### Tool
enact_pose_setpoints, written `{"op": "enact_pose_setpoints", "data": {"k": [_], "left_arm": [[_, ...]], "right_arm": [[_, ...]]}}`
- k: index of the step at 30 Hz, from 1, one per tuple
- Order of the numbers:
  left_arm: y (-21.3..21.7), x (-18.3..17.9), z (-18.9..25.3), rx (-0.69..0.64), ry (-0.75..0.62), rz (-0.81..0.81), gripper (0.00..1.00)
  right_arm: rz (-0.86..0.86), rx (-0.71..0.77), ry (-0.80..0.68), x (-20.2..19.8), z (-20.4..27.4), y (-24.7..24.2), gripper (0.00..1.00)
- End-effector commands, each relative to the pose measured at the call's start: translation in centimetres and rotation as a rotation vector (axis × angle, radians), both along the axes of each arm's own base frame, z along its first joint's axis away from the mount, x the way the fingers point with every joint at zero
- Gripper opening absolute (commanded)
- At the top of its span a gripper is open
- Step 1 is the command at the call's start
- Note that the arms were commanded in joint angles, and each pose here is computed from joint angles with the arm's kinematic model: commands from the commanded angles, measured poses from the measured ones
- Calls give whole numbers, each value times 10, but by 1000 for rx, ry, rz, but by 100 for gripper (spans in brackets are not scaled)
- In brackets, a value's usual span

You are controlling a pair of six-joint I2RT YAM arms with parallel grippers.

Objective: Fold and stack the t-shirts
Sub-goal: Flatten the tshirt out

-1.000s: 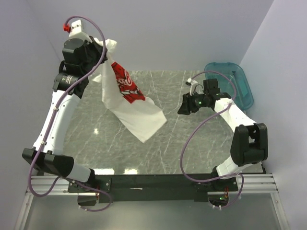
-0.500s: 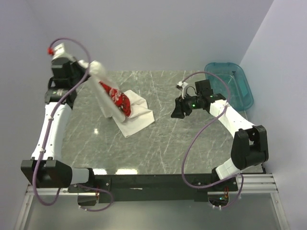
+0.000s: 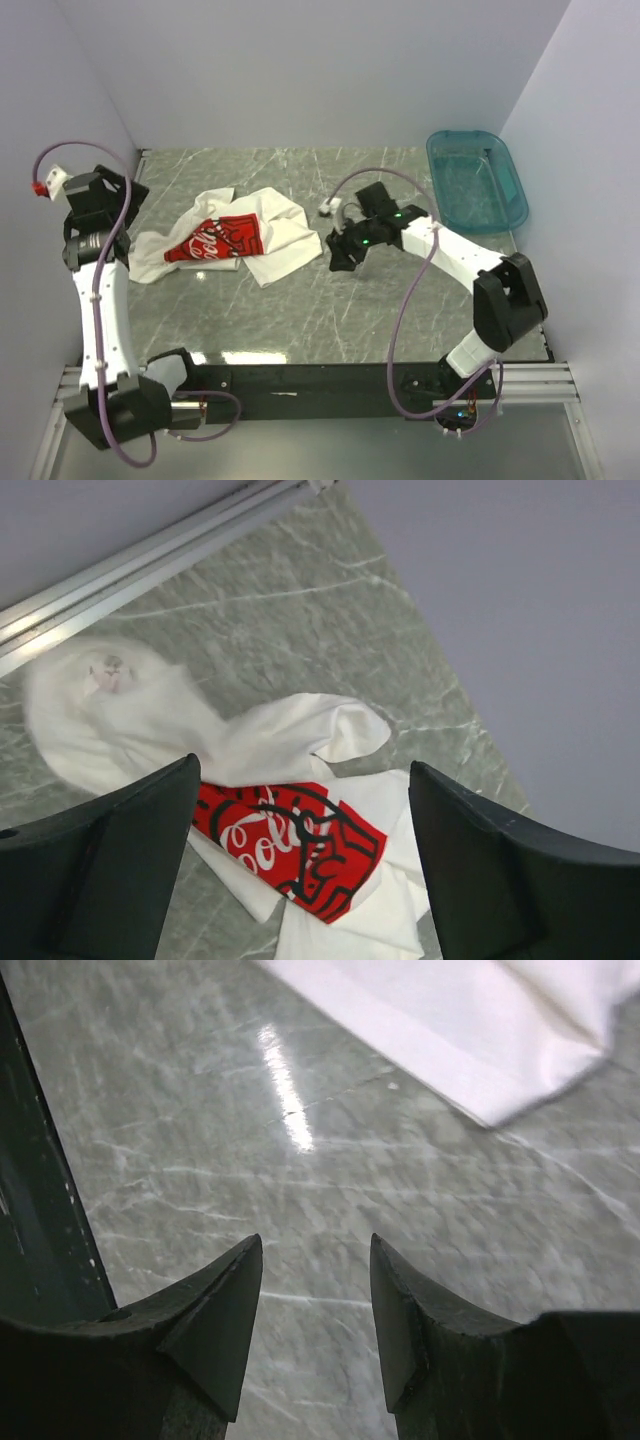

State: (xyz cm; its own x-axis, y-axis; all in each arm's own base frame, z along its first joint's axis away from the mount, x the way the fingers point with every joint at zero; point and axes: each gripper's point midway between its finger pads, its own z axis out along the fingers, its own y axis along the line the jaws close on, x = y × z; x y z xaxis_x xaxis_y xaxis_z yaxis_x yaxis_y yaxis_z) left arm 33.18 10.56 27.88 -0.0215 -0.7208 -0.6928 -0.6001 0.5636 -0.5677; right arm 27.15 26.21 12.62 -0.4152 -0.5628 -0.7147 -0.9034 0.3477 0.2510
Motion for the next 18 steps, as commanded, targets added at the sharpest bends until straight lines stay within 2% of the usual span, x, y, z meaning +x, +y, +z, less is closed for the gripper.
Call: {"op": "enact_pose_setpoints", "data": {"k": [1,2,3,4,6,7,8,11,12,18], "left_arm": [[0,-26,19,34,-38,42,92],[-21,-30,30,51,-86,-85,92],[-29,-28,40,79,-145,-141,96],[-41,-29,27,74,-145,-207,99],[-68,-36,37,120,-228,-363,99],[-71,-39,25,128,-211,-379,99],[-72,-45,26,148,-219,-379,99],[-67,-56,9,188,-170,-343,99],[-69,-58,-1,194,-152,-345,100],[-62,-82,-16,261,-141,-252,100]], "right_arm": [[128,-104,-84,-12,-12,31,54],[155,-109,-113,-10,-5,44,54],[161,-143,-138,-7,-6,50,54],[177,-191,-102,-9,-23,56,54],[198,-197,-128,-8,-12,89,53],[189,-248,-110,-6,-28,96,53],[198,-230,-135,-5,-17,118,52],[177,-235,-109,-4,-25,151,53],[185,-239,-88,-15,-28,161,53],[44,-292,-48,1,-54,195,53]]}}
